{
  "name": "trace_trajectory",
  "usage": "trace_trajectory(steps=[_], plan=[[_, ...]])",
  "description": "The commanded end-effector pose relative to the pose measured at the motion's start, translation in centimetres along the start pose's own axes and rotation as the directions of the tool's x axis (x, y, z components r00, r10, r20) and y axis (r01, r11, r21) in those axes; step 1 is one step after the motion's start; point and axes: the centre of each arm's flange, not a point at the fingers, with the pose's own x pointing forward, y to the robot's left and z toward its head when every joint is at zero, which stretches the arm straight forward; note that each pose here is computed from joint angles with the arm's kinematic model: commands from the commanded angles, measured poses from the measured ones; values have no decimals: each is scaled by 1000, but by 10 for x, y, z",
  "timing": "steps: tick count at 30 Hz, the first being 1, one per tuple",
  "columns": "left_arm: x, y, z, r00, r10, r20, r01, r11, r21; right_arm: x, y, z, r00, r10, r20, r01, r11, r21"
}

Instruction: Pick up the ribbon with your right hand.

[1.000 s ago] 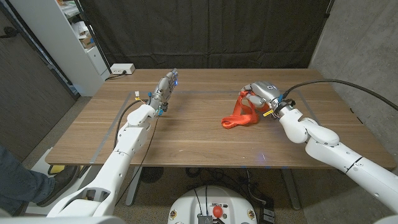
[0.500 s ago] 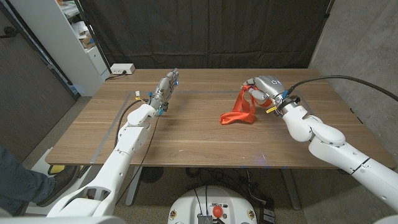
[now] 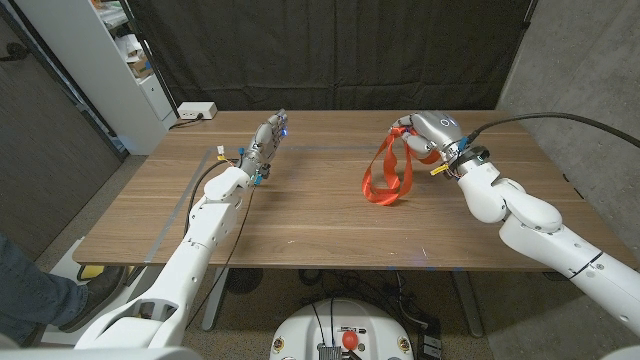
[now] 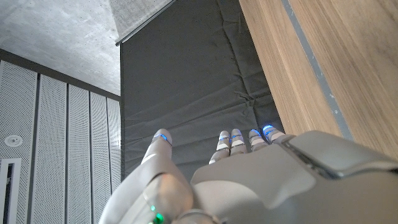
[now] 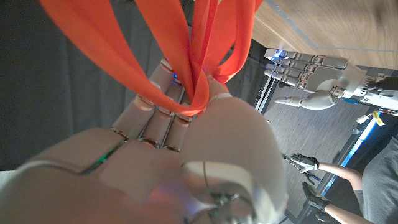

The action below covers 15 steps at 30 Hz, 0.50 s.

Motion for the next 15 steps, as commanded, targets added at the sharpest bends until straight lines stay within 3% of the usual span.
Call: trace_trajectory(steps=[1,15], plan=[[0,3,1,1000,0,5,0,1000,-3,6,-18,3,999,-37,5,37,999,-22],[1,4,0,1000,-3,5,3,1000,-9,10,-33,3,996,-84,9,84,996,-43]])
